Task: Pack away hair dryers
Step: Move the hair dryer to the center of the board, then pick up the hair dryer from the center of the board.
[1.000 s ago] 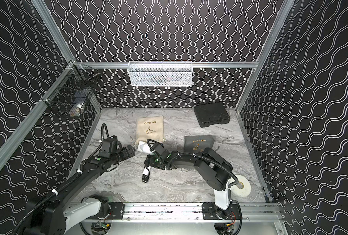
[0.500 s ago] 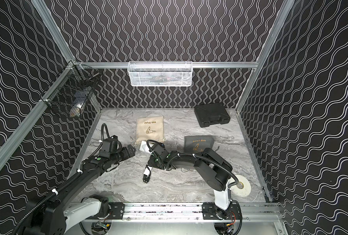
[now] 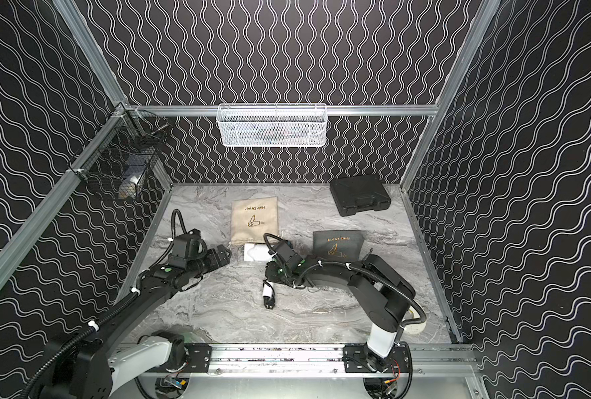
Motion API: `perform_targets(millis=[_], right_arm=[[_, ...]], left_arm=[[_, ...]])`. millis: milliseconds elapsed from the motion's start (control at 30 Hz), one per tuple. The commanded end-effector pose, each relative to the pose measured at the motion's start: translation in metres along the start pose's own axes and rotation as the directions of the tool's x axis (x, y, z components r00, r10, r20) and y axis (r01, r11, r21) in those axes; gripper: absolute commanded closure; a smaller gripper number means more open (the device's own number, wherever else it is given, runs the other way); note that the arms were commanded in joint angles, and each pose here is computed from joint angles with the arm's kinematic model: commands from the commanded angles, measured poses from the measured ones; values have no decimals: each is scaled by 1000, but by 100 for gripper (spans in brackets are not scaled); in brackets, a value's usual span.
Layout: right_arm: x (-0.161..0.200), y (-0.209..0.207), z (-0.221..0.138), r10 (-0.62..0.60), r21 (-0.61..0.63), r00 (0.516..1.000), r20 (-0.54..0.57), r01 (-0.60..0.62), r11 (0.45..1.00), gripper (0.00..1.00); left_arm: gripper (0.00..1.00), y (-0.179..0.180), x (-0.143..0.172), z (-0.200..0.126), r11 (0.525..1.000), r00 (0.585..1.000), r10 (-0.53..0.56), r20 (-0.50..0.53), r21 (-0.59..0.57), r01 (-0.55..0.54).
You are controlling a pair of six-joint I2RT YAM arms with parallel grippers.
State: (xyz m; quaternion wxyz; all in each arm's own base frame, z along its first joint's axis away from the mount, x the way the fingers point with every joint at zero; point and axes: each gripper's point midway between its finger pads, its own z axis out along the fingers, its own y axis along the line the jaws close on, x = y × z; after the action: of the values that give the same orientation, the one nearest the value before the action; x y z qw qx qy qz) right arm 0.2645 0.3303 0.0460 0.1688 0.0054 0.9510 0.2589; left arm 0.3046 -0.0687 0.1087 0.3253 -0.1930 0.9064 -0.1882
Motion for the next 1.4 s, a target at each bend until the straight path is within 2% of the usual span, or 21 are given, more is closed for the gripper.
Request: perform_targets(millis=[0,100,167,300,367,467,567,767,1033,1233,1367], right_arm=[[4,-13,-14,-121,14,992,-45,122,992,63],[1,-31,-24,-169,58,984,-62,173,983,61],[-1,-38,-30,-187,60,980,-70,192,980,52],[-6,-47,-39,-210,77,975,-72,215,974,42],[-9,-51,-42,-199,89,978,-65,204,975,31],[-9,-54,-45,-146,74,988,-50,149,986,27],[-1,-46,-46,-78,-3,996,-48,78,997,22],[10,-42,-43,37,-70,999,-33,-40,997,20],[7,-33,-30,101,-97,995,-23,-103,990,19],[13,-48,-18,135,12,989,-55,-134,991,26],[19,-50,-20,147,5,987,-58,-147,989,29]], left_arm=[[1,-4,-2,1,1000,1000,6,6,22,-6],[1,-6,-1,2,999,1000,6,-2,33,-6],[1,-6,0,3,999,1000,3,-6,38,-3],[1,-7,1,3,999,1000,1,-6,47,0],[1,-8,0,2,999,1000,2,-3,49,-2],[1,-9,0,2,999,1000,6,-3,52,-6],[1,-9,1,2,998,1000,4,-2,59,-4],[1,-11,5,6,997,1000,-7,-14,79,8],[1,-14,6,6,995,1000,-7,-17,97,8],[1,-14,6,6,995,1000,-4,-19,100,6],[1,-14,5,5,995,1000,-3,-16,101,4]])
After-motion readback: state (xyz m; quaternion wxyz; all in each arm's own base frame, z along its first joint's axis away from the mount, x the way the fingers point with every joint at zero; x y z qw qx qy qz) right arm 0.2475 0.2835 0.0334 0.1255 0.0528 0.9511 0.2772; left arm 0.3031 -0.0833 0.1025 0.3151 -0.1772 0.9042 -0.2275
